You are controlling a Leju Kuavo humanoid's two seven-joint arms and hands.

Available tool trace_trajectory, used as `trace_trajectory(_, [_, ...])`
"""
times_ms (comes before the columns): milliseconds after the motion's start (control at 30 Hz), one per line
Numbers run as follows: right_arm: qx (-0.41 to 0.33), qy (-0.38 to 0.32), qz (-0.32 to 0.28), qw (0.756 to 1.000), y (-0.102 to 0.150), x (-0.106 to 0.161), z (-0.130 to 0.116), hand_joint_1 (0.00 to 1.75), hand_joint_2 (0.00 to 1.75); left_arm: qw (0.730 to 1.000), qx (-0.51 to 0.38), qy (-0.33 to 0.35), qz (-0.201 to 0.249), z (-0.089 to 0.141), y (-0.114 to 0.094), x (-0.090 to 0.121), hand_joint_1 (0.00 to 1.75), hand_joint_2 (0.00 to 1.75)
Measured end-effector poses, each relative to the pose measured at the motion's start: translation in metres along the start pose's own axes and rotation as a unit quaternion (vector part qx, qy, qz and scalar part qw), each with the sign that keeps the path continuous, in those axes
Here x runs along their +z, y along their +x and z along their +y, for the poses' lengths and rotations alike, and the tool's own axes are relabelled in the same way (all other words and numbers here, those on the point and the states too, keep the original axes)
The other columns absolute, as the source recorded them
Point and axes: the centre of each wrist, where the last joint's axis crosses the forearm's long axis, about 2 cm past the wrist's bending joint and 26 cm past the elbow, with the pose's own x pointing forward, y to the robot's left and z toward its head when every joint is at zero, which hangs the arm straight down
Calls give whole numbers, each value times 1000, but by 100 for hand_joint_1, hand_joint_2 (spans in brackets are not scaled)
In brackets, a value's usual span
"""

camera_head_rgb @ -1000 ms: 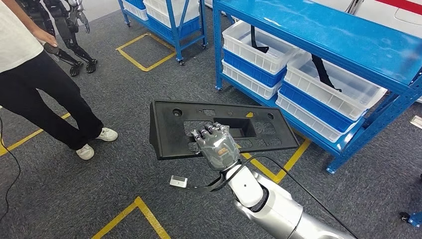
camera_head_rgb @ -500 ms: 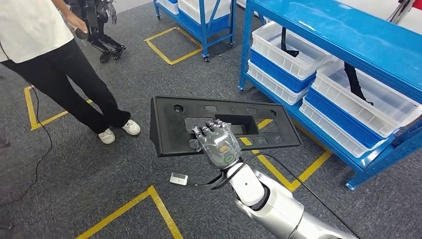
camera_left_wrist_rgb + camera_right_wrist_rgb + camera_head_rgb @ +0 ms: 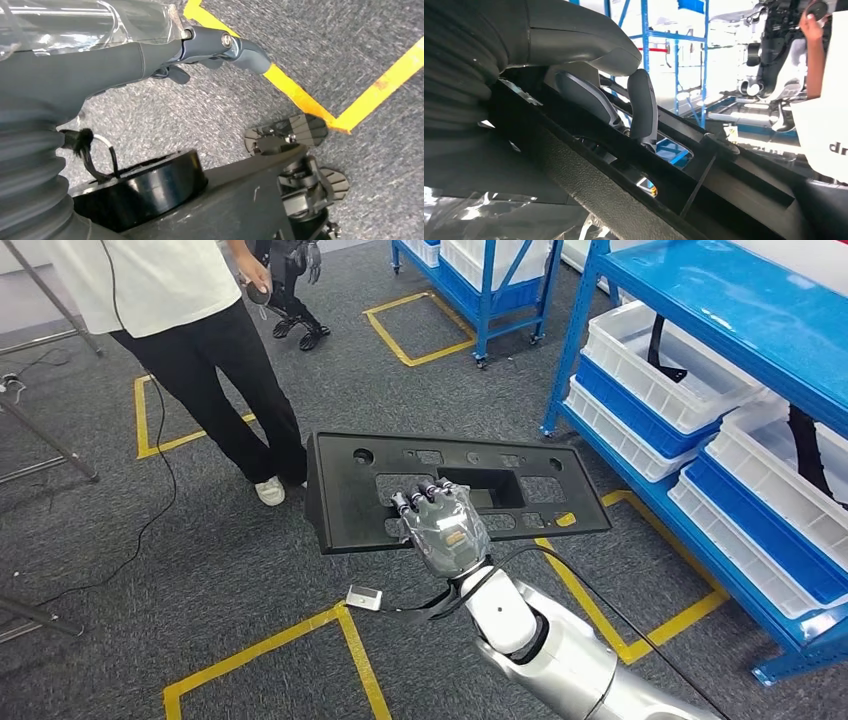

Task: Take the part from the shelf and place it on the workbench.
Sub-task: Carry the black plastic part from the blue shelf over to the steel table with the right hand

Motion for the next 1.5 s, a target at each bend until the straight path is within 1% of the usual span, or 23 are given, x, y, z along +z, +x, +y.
trace_trajectory(167, [0, -7, 9, 1000, -4, -2, -7, 175, 175, 1000, -8, 2, 12, 3, -6, -1, 0, 175])
trace_trajectory(333, [-2, -1, 17, 1000, -8, 3, -10, 175, 175, 999, -16, 3, 30, 8, -10, -2, 0, 175])
trace_trajectory(433, [-5, -6, 18, 1000, -9, 4, -18, 175, 175, 1000, -22, 8, 19, 13, -12, -3, 0, 175])
trace_trajectory(533, [-10, -8, 19, 1000, -11, 6, -25, 175, 175, 999, -29, 15, 3, 18, -8, -4, 0, 175])
trace_trajectory(600, [-12, -9, 20, 1000, -11, 9, -29, 175, 175, 999, -31, 17, 6, 21, -9, -5, 0, 175])
trace_trajectory(767, [-10, -7, 22, 1000, -16, 17, -35, 175, 175, 999, -22, 12, 34, 21, -18, -5, 0, 175])
trace_trajectory(900, [-15, -7, 24, 1000, -18, 22, -38, 175, 175, 999, -7, 9, 43, 18, -31, -3, 0, 175])
trace_trajectory(1133, [-26, -15, 24, 999, -20, 24, -44, 175, 175, 999, -24, 13, 27, 20, -31, -3, 0, 175])
trace_trajectory(1267, [-27, -20, 26, 999, -19, 25, -45, 175, 175, 999, -32, 18, 19, 24, -22, -5, 0, 175])
trace_trajectory(1367, [-25, -20, 27, 999, -19, 26, -44, 175, 175, 999, -32, 18, 28, 26, -21, -6, 0, 175])
trace_trajectory(1500, [-23, -20, 28, 999, -21, 26, -44, 175, 175, 998, -35, 17, 41, 29, -30, -6, 0, 175])
